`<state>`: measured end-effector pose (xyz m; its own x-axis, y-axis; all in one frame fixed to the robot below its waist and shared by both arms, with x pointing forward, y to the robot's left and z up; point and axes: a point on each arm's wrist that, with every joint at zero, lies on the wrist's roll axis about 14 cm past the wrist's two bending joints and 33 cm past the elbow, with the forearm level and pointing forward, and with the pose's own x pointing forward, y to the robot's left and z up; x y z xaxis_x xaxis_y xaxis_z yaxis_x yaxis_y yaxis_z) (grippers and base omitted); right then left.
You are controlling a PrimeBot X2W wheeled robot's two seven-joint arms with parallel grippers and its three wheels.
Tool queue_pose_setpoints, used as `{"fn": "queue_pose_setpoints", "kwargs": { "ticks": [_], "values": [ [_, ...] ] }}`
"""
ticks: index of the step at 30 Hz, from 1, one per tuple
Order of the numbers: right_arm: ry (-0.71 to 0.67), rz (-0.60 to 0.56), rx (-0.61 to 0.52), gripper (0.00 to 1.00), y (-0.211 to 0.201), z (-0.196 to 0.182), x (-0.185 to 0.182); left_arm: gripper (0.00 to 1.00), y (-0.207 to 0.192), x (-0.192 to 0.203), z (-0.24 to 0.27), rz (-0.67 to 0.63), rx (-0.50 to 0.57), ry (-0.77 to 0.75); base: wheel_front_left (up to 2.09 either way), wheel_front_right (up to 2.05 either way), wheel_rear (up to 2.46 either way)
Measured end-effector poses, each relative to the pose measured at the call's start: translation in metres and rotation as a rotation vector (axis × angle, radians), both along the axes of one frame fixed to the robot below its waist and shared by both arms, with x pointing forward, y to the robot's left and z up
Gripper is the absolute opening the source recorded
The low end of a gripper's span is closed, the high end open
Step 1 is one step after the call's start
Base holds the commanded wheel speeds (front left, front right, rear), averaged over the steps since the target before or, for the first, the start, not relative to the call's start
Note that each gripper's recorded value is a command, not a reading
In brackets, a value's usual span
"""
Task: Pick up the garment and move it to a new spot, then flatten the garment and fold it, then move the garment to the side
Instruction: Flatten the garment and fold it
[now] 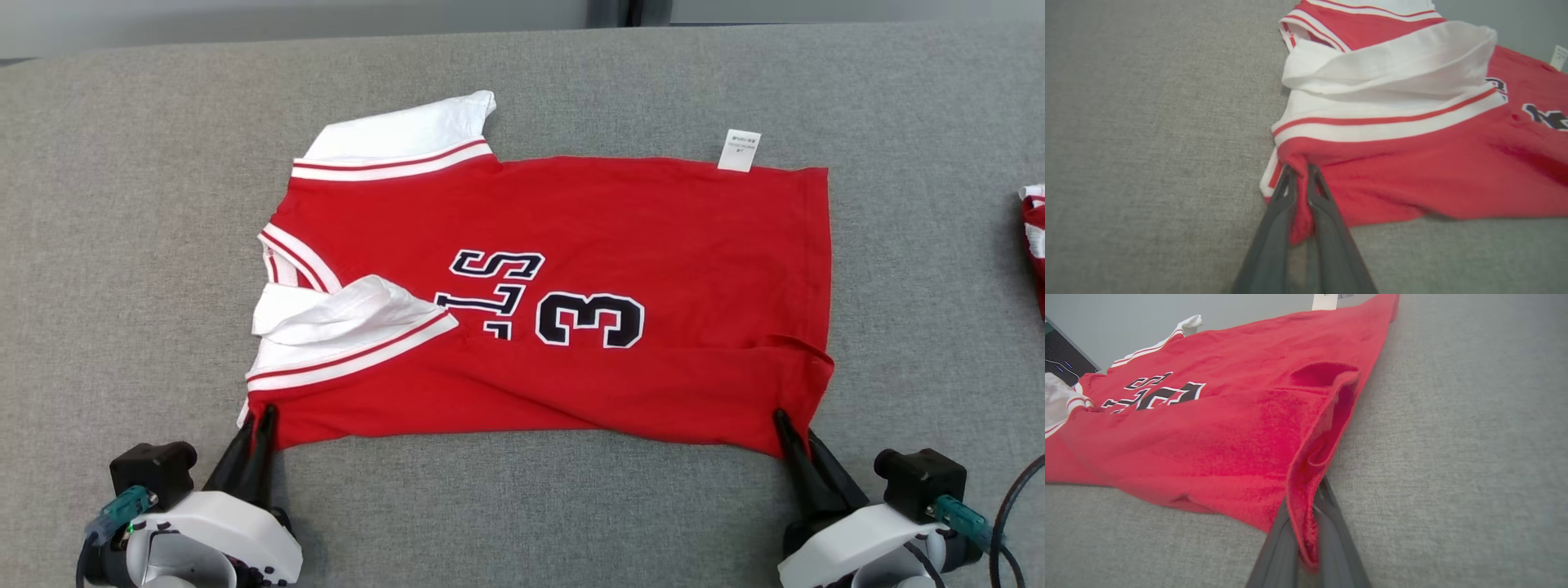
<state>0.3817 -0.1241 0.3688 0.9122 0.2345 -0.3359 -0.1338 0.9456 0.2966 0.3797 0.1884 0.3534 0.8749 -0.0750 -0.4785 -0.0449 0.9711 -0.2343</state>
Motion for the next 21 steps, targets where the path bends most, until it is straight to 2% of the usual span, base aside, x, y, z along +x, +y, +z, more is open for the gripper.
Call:
{"fn": "queue_pose_setpoints", "kwargs": {
  "ticks": [10, 18, 19, 20, 21],
  "values": [
    [-0.017, -0.047, 0.001, 0.0, -0.024, 0.018, -0.013, 0.0, 0.007, -0.03, 0.025, 0.014, 0.011, -0.024, 0.0, 0.0, 0.0],
    [0.054, -0.089, 0.0, 0.0, -0.039, 0.02, -0.049, 0.0, -0.001, -0.072, 0.037, 0.045, -0.033, 0.008, 0.0, 0.0, 0.0],
    [0.061, -0.093, 0.003, 0.0, -0.039, 0.019, -0.053, 0.11, -0.002, -0.077, 0.036, 0.049, -0.042, 0.015, 0.0, 0.0, 0.0],
    [0.069, -0.099, 0.008, 0.0, -0.039, 0.019, -0.056, 0.31, -0.004, -0.081, 0.034, 0.05, -0.053, 0.027, 0.0, 0.0, 0.0],
    [0.073, -0.103, 0.01, 0.0, -0.04, 0.019, -0.059, 0.68, -0.005, -0.084, 0.034, 0.051, -0.055, 0.029, 0.0, 0.0, 0.0]
  ]
}}
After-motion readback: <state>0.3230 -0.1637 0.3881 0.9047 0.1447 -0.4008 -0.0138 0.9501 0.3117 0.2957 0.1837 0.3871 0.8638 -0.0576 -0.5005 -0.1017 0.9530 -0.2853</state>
